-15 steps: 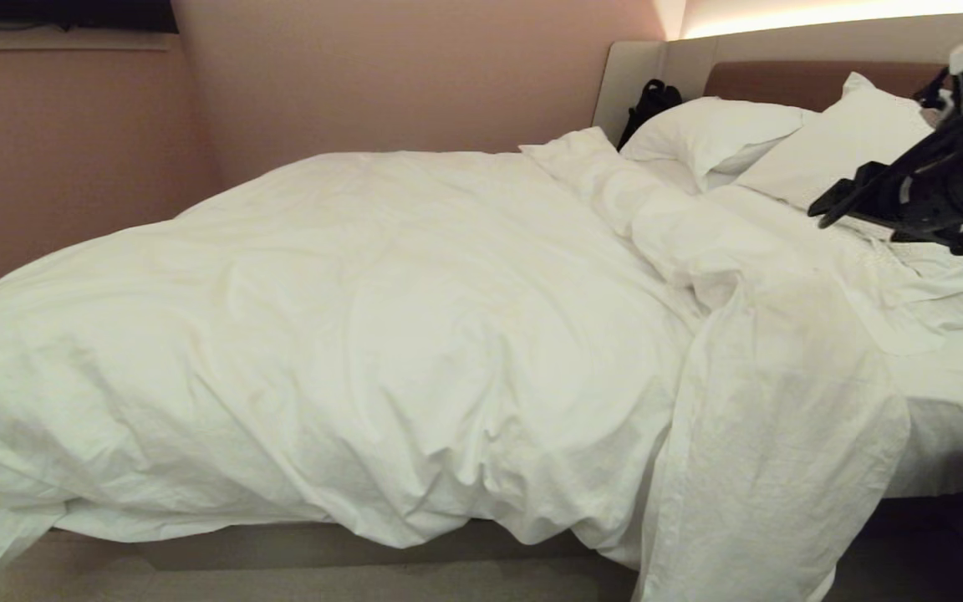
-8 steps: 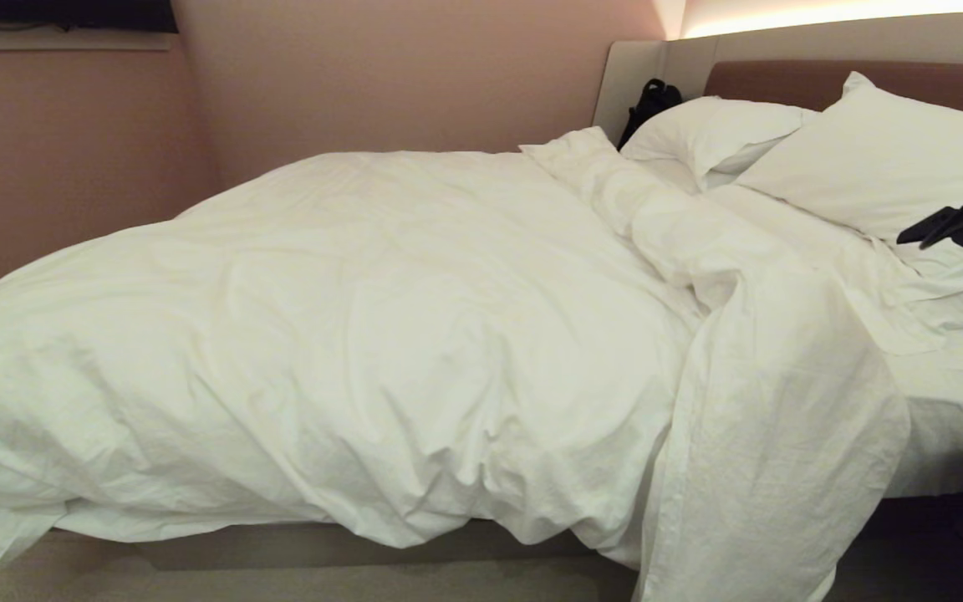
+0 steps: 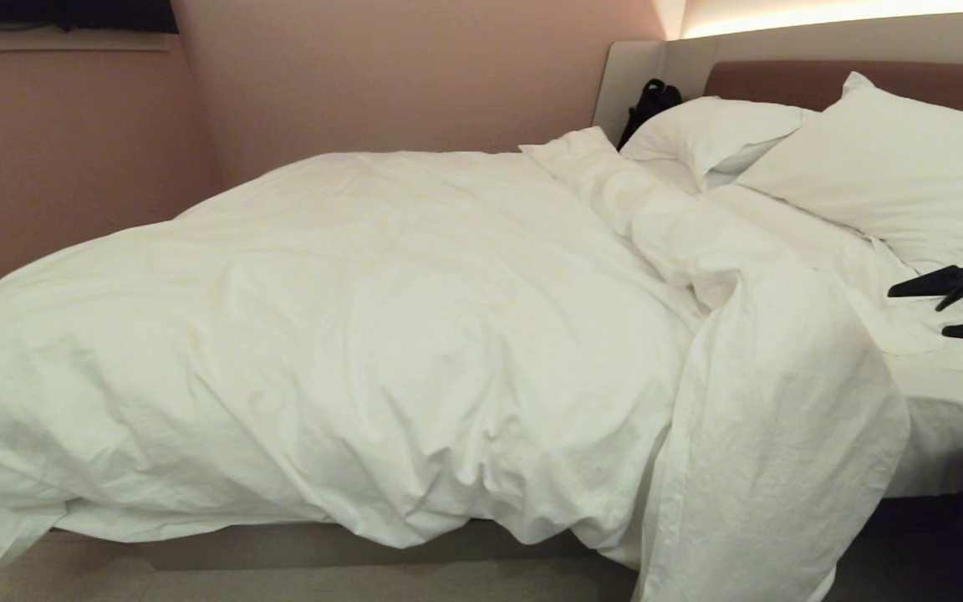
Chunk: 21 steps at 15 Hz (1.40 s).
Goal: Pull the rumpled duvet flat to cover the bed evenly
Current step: Flatten the corners of the folded blanket
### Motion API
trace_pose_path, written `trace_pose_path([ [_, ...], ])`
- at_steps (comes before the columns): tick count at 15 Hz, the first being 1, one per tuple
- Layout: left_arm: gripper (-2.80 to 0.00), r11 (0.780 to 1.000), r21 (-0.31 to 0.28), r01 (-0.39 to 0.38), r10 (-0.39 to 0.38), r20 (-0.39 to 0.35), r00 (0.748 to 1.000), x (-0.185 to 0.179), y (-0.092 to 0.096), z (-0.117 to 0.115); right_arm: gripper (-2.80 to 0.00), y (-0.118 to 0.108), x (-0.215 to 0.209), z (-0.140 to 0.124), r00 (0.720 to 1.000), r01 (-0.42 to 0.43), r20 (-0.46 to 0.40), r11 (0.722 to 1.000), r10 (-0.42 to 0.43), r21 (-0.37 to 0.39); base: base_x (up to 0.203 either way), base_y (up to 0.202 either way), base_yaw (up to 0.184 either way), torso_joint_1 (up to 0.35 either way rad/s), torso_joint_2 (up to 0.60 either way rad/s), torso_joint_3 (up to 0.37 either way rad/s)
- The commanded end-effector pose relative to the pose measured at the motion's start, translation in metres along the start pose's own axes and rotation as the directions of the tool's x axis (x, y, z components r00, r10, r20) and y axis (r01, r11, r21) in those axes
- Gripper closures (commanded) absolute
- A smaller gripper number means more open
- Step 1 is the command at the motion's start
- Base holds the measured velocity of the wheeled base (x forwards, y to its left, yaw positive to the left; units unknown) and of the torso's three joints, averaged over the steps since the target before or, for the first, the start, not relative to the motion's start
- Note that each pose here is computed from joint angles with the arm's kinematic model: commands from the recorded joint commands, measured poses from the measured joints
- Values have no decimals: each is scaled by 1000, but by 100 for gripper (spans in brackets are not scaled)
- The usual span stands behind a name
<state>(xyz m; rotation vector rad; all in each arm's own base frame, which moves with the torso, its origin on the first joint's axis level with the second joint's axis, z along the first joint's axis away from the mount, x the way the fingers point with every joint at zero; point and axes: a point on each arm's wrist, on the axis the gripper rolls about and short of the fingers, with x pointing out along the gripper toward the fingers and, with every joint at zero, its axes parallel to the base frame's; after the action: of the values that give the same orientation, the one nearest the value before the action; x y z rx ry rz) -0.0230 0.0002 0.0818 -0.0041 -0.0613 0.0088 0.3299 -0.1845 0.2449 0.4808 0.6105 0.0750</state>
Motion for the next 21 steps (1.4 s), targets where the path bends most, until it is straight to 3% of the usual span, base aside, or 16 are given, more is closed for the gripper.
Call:
trace_pose_path([
  [1,0,1000,-1,0,0,0,1000,0,0,0,-280,-15,11,-5,980,-193,-37,981,193,2,0,0,0,0,0,0],
  [7,0,1000,-1,0,0,0,1000,0,0,0,-280,-52,-4,-26,984,-177,-39,976,173,-130,0,0,0,0,0,0],
  [11,0,1000,-1,-1,1,1,1000,0,0,0,-280,-95,-39,-39,964,-255,50,962,260,-97,0,0,0,0,0,0],
  [15,0,1000,-1,0,0,0,1000,0,0,0,-280,-135,-56,-57,942,-312,123,950,311,-13,0,0,0,0,0,0],
  [16,0,1000,-1,0,0,0,1000,0,0,0,0,-145,-54,-61,935,-331,134,943,327,8,0,0,0,0,0,0],
  [21,0,1000,-1,0,0,0,1000,0,0,0,0,-183,-34,-84,925,-370,137,921,354,118,0,0,0,0,0,0],
])
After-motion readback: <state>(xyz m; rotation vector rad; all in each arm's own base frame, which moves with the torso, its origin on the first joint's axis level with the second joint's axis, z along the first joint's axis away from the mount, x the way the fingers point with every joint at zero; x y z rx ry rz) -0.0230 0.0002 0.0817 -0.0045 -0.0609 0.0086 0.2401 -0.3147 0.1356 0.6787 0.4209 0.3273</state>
